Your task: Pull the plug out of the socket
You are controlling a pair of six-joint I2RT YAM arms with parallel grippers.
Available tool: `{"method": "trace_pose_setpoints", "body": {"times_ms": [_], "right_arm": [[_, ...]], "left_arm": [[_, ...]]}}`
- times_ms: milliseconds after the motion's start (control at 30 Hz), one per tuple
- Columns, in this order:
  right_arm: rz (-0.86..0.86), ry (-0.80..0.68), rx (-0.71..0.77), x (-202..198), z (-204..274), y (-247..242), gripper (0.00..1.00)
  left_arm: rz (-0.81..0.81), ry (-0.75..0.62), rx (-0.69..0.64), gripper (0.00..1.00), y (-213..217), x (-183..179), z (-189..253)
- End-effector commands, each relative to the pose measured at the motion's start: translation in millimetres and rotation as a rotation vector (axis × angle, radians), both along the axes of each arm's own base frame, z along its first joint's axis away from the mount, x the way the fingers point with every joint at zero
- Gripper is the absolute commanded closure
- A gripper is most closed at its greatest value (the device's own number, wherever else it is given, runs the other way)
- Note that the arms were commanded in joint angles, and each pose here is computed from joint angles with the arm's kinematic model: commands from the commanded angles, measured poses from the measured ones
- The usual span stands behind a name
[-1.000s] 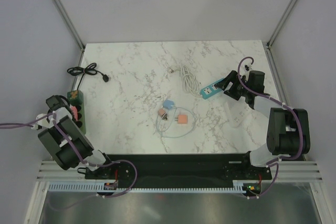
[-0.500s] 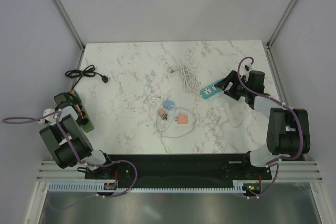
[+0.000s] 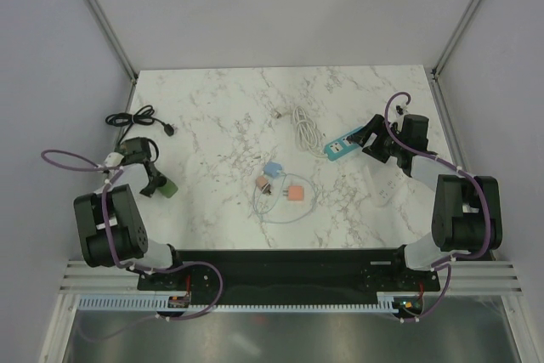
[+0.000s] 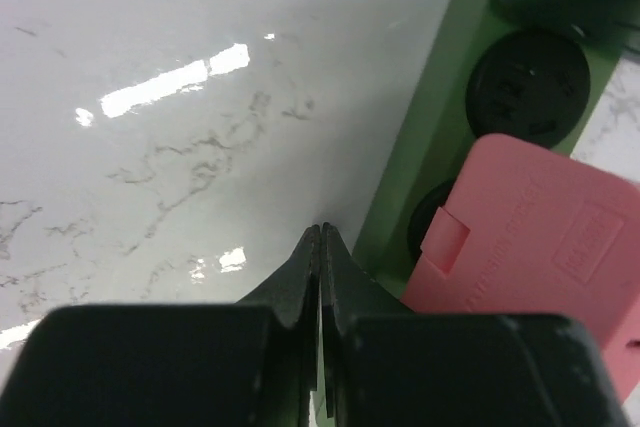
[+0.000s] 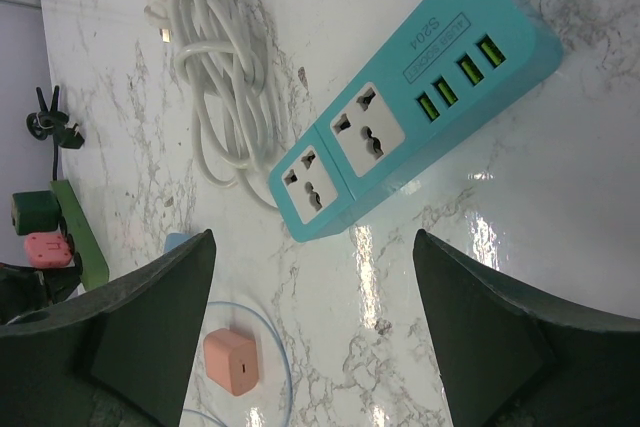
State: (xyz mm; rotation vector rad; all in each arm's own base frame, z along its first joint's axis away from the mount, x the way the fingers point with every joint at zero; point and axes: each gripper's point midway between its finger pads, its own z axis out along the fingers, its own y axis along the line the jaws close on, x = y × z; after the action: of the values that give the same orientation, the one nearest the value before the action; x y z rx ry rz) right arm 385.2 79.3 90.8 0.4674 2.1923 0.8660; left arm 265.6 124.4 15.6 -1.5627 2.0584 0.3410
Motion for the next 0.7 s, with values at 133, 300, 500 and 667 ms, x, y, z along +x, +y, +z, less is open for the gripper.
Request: {"method": "trace_pose_setpoints", "body": {"times_ms": [133,300,500,667], "right_arm": [[0.008,-0.044,-0.031,9,8,-2,0.12],[0.016,-0.051,-0.047,10,8,-1,0.11],[0.038,-0.071,-0.11,9,12,7,0.06],[0.056,-0.075,-0.242,10,19,11,0.03]], "left_arm": [[-0.357,-0.088,-0.196,0.98,-90,51,0],[-0.519,-0.132,-0.162,0.98,-118,56,23],[-0.575,-0.233,-0.113,0.98,-125,42,68],[-0.608,-0.324,-0.076,0.98,-127,31,106]]}}
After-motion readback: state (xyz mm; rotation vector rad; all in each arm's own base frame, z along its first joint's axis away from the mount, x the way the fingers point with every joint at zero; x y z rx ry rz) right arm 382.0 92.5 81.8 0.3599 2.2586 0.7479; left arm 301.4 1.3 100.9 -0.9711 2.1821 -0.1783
